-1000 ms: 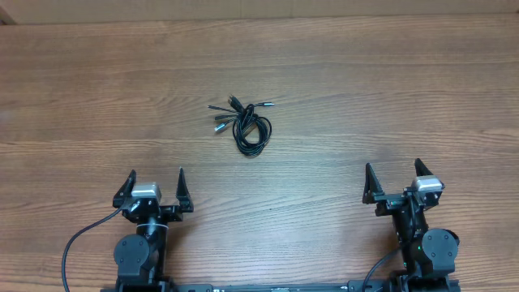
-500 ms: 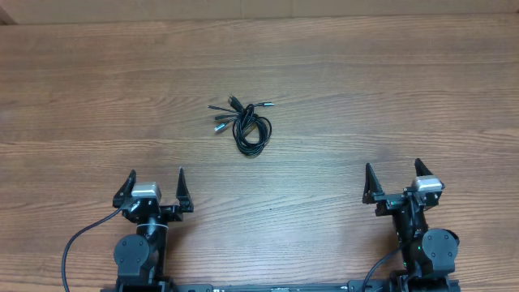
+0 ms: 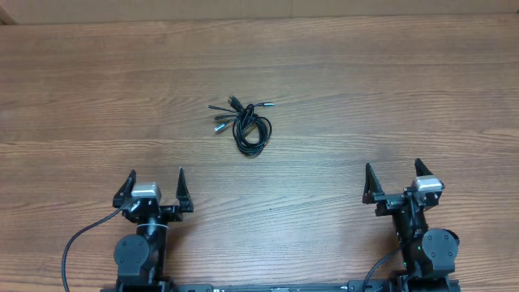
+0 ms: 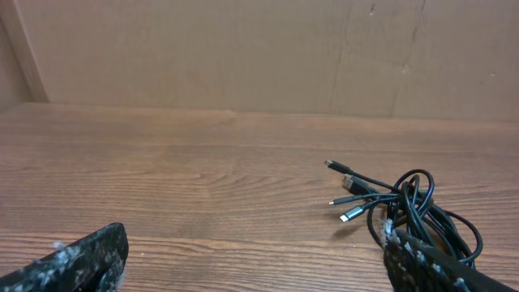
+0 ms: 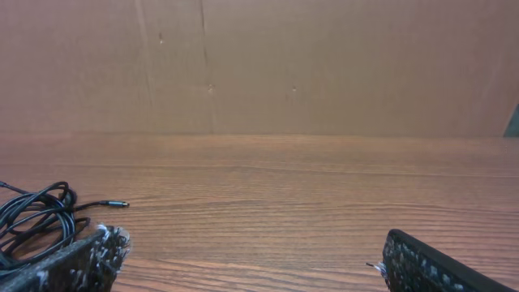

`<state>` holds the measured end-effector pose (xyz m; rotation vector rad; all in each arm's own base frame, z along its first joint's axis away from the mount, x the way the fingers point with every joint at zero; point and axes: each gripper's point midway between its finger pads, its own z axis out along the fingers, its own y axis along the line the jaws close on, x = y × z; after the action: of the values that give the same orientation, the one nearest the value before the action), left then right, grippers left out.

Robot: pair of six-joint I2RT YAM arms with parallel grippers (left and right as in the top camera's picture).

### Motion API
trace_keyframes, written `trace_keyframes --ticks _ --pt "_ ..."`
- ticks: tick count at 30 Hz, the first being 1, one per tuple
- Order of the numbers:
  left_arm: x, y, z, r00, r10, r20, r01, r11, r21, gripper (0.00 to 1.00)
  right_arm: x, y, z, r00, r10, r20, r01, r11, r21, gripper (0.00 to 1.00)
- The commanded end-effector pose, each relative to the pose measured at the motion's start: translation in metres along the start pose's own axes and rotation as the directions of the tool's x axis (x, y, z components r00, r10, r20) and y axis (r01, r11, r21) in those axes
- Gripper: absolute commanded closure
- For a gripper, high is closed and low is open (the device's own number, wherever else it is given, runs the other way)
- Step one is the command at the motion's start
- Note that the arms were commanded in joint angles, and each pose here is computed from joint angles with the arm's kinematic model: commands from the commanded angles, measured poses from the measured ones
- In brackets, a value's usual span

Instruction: Untangle cables

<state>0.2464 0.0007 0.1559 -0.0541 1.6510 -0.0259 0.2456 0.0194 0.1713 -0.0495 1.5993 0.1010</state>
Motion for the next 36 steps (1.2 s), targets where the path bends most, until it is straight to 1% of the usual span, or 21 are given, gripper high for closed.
trace_keyframes --ticks 1,10,17,20,33,36 --pt "-0.001 0.0 0.0 1.0 -0.007 0.007 0.007 1.0 -0.003 0.0 0.002 -0.003 0.0 1.0 0.004 0.005 -0.004 1.0 0.014 0.0" --pt "-0.001 -0.003 -0.001 1.0 -0.009 0.0 0.009 1.0 0.016 0.0 0.001 -0.003 0.0 1.0 0.004 0.005 -0.004 1.0 0.014 0.0" --pt "-0.003 -0.003 -0.006 0.997 -0.057 -0.046 0.057 0.998 0.01 0.0 0.002 -0.003 0.0 1.0 0.004 0.005 -0.004 1.0 0.014 0.0" --pt "-0.015 -0.003 -0.015 0.996 -0.055 -0.073 0.056 0.998 0.007 0.0 0.002 -0.003 0.0 1.0 0.004 0.005 -0.004 1.0 0.014 0.0" --pt "-0.065 -0.005 -0.041 0.995 -0.055 -0.077 0.056 0.998 0.008 0.0 0.002 -0.003 0.0 1.0 0.004 0.005 -0.004 1.0 0.014 0.0" --pt "-0.073 -0.012 -0.043 0.992 -0.054 -0.111 0.059 0.997 0.044 0.0 0.002 -0.003 0.0 1.0 0.004 0.005 -0.004 1.0 0.014 0.0"
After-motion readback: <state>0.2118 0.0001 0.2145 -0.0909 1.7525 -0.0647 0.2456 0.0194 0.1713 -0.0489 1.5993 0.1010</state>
